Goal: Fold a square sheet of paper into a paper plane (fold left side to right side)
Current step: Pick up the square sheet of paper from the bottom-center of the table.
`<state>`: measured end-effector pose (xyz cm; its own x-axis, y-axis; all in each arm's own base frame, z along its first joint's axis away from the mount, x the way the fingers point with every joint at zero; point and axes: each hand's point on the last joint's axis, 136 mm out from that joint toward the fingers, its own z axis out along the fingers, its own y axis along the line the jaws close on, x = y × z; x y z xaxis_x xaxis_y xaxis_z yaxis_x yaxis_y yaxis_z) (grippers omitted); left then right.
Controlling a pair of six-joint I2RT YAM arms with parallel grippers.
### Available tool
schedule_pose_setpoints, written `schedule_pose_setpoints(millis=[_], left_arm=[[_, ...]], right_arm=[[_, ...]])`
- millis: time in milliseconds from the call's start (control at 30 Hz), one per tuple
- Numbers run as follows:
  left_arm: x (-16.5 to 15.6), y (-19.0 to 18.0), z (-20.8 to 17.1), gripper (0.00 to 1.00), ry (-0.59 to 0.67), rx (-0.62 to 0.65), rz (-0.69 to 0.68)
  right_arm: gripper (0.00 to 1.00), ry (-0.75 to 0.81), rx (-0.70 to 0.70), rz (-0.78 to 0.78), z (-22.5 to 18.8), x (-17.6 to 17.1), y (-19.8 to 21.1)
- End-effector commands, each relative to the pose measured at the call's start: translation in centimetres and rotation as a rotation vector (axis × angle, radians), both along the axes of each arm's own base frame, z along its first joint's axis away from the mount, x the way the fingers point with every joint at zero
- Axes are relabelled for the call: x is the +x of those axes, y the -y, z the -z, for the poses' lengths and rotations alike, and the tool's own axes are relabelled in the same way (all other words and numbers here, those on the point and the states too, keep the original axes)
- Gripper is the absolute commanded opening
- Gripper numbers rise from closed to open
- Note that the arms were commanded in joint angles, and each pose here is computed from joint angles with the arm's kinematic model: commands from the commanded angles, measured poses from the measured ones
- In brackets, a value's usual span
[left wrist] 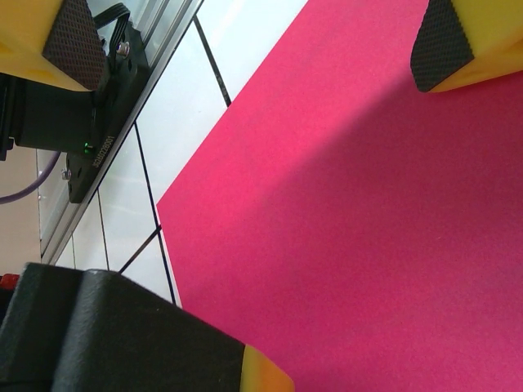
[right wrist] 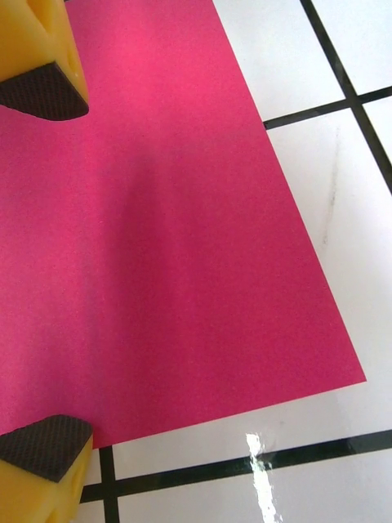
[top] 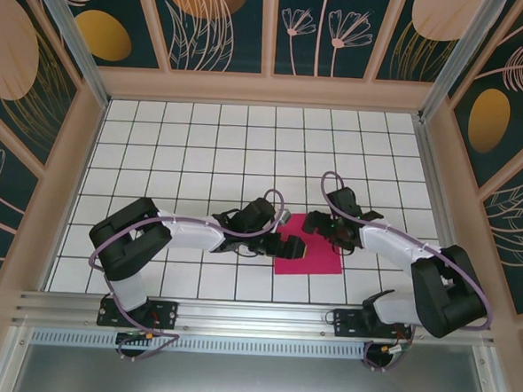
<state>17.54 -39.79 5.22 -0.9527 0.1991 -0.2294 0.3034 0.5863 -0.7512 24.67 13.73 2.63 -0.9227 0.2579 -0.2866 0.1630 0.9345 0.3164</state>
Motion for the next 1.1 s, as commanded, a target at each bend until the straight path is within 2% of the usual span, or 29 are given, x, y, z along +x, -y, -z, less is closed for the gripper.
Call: schedule_pose_setpoints(millis=[0,167,333,600,767,967,1067], left_arm=[[-1.2,-1.1,2.5,0.98,-0.065,0.073,-0.002],[-1.0,-1.0,2.5,0.98,-0.059,0.076,-0.01],[-1.0,-1.3,2.9,0.98,-0.059,0.095,-0.019],[-0.7,-1.4,2.7,0.98,-0.044,0.098,-0.029],[0.0,-1.5,1.1,0.99,0.009,0.076,-0.055],[2.1,-3.2,-3.8,0.98,0.11,0.002,-0.097],[4.0,-5.4,-6.0,0.98,0.144,-0.044,-0.156]], right_arm=[[0.96,-0.084,0.039,-0.03,1.3,-2.0,-1.3],[0.95,-0.105,0.096,-0.082,1.2,-2.9,-3.1],[0.91,-0.113,0.096,-0.118,1.0,-3.2,-3.9],[0.73,-0.108,0.116,-0.155,0.7,-3.1,-4.4],[0.55,-0.104,0.144,-0.177,0.6,-3.3,-4.7],[0.38,0.0,0.349,-0.177,-1.8,-1.8,-5.4],[0.34,0.058,0.453,-0.185,-3.2,-1.1,-5.3]])
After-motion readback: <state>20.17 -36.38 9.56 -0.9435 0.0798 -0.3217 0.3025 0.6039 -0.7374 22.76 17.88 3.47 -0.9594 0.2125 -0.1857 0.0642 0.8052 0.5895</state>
